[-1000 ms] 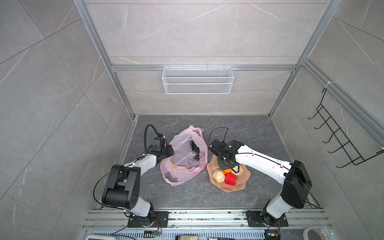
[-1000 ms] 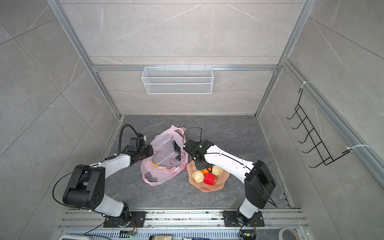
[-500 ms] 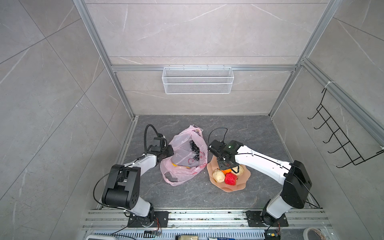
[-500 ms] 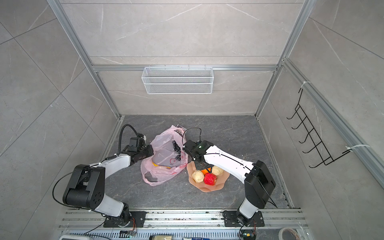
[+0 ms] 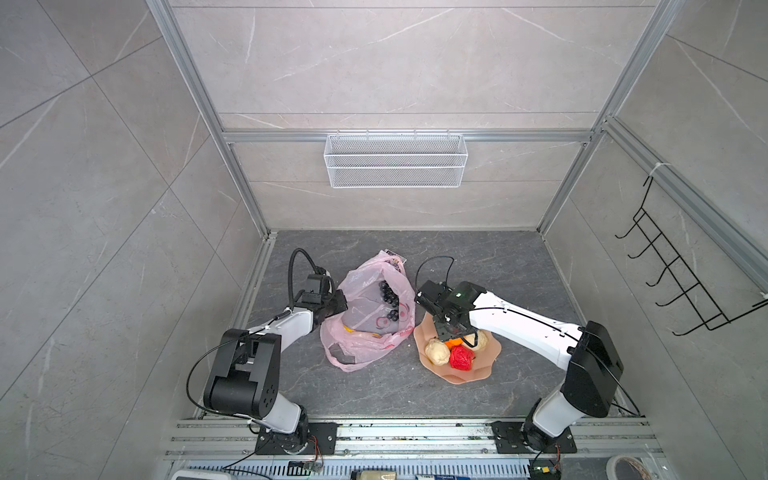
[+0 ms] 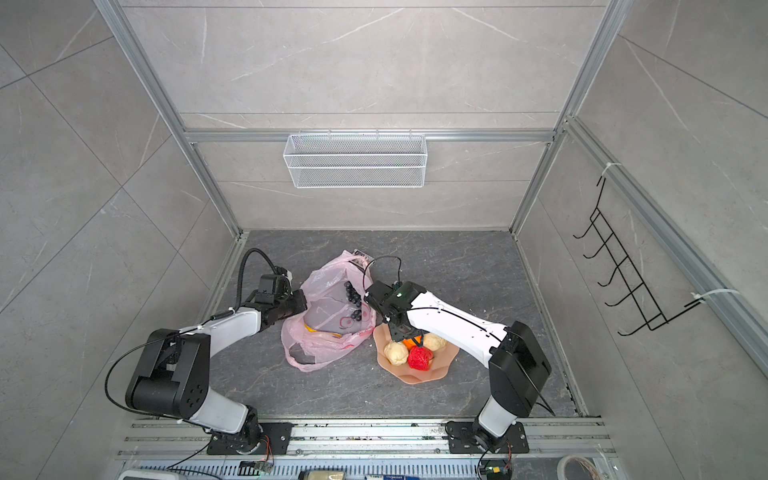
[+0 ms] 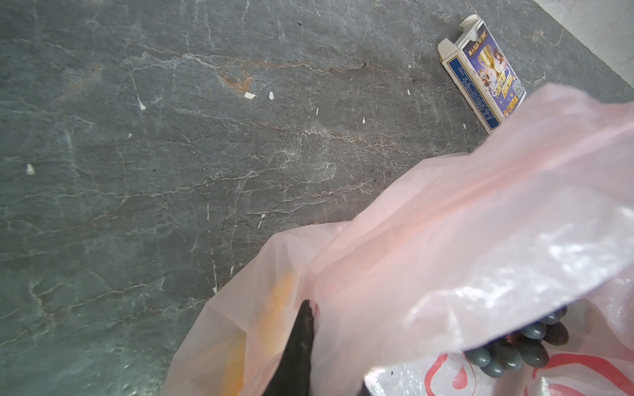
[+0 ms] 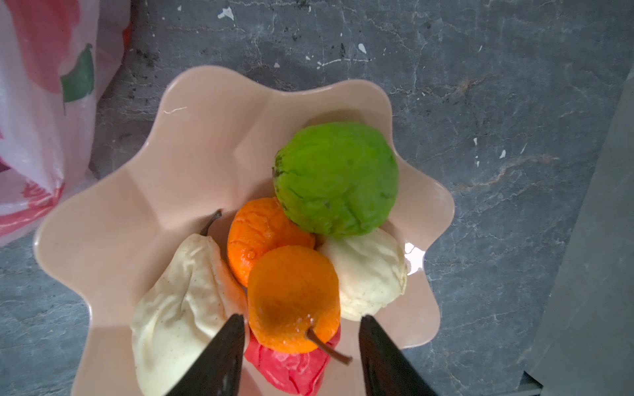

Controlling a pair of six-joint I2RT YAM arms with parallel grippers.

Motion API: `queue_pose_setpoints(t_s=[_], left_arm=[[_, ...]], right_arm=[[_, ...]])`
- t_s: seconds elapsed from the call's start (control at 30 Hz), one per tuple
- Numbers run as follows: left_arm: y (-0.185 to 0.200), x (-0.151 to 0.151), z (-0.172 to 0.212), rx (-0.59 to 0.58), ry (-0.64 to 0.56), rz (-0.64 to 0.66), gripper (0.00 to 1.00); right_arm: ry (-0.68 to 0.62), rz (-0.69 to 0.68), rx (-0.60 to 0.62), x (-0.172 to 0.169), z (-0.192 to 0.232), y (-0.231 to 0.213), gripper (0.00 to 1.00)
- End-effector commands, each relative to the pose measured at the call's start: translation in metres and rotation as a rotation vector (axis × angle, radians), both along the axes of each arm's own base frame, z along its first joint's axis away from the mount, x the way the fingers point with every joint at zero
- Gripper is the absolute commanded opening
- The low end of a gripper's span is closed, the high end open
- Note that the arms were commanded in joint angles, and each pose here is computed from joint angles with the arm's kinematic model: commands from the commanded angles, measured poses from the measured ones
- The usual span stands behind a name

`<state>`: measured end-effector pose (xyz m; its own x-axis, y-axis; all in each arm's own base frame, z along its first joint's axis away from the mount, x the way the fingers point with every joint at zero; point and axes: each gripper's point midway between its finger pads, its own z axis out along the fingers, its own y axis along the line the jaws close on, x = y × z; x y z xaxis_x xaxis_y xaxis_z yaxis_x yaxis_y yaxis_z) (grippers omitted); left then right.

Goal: Take the fake fruits out of the plastic bag
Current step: 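Lower the orange into the bowl and open the right gripper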

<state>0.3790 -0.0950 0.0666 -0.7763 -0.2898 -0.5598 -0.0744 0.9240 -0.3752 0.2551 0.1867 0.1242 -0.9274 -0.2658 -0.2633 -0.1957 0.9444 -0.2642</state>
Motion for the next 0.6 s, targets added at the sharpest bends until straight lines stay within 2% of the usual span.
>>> queue_pose_setpoints(t_s=[0.0,0.33,0.57], left_arm=[[0.003,0.002,0.005,0.005,-0.021,0.015,0.10],[0.004,0.003,0.003,0.007,-0.017,0.017,0.10],[0.001,0.003,0.002,-0.002,-0.014,0.009,0.10]], right_arm=[[-0.017,0.001,-0.007,0.001,0.001,0.001,0.60],[-0.101,0.007,-0.003,0.002,0.034,0.002,0.73],[-0.135,0.009,0.014,-0.001,0.042,0.002,0.74]])
